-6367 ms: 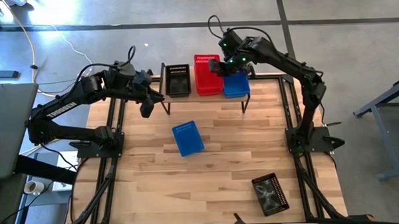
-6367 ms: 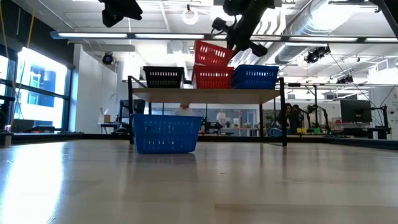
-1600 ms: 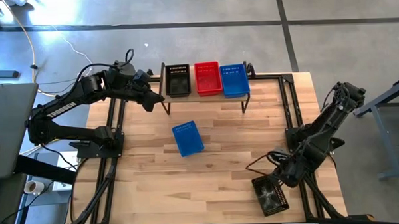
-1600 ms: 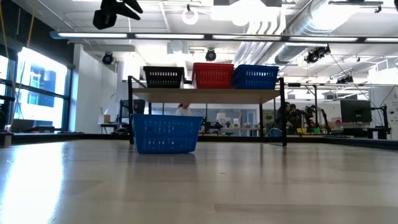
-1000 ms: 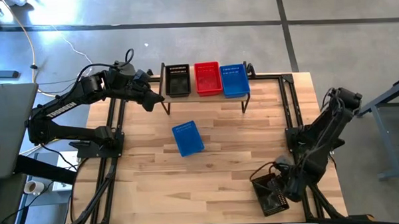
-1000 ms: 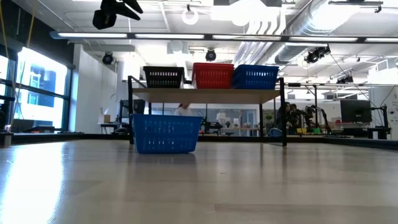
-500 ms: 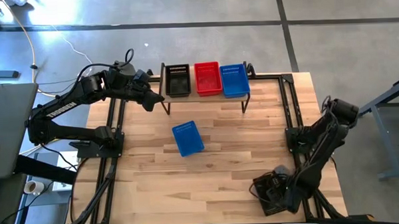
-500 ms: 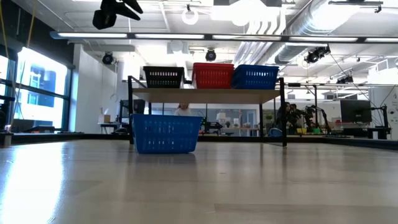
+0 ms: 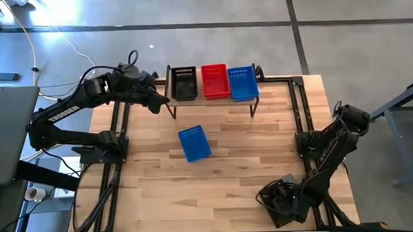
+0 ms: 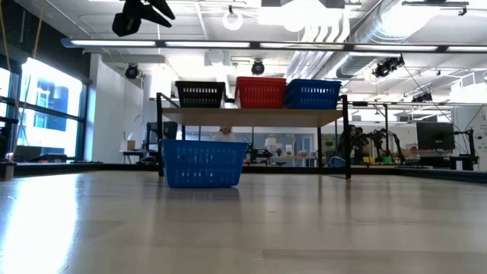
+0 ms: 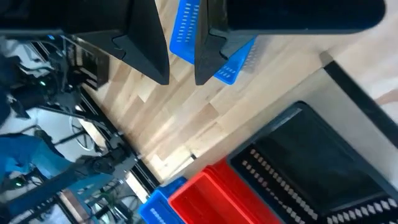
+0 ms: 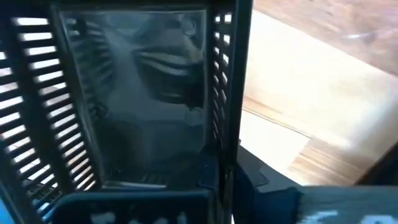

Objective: Stack baskets on shelf by color
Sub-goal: Stack the black bin on top of the stacked black bins on the shelf

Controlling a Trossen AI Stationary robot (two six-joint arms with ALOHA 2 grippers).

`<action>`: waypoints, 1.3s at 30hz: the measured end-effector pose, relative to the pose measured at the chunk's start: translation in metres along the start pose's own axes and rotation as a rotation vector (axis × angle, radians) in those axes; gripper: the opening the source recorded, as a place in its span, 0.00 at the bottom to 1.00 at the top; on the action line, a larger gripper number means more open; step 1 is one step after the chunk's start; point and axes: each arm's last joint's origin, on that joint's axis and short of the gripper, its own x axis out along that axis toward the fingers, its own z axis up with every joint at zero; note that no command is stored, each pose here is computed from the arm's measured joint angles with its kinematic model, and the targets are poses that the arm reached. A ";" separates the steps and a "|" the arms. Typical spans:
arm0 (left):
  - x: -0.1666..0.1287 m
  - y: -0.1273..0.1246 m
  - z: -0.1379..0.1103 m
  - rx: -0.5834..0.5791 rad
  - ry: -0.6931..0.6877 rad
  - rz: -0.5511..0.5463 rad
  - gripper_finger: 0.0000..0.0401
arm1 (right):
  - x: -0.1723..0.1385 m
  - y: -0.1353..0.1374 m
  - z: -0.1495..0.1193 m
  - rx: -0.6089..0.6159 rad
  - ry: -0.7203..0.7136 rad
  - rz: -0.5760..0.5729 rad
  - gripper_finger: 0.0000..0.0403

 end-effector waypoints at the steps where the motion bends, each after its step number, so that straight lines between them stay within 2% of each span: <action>1: 0.000 0.000 0.000 0.000 -0.007 0.010 0.17 | 0.000 0.001 0.001 0.008 -0.002 0.008 0.01; 8: 0.000 0.000 0.000 -0.001 -0.006 0.009 0.17 | -0.024 0.029 0.010 0.054 -0.089 0.121 0.00; 14: 0.000 0.000 0.000 -0.018 -0.002 0.003 0.17 | -0.052 0.050 0.027 0.056 -0.190 0.134 0.00; 19: 0.000 0.000 0.000 0.063 0.000 0.000 0.17 | -0.070 0.064 0.042 0.041 -0.277 0.176 0.00; 27: 0.000 -0.002 -0.001 0.142 0.038 -0.066 0.18 | -0.097 0.085 0.072 -0.005 -0.393 0.220 0.00; 32: 0.002 -0.002 -0.001 0.181 0.044 -0.067 0.23 | -0.116 0.098 0.096 -0.044 -0.488 0.252 0.00; 39: 0.015 -0.001 0.001 0.182 0.080 -0.046 0.34 | -0.137 0.108 0.133 -0.105 -0.612 0.241 0.00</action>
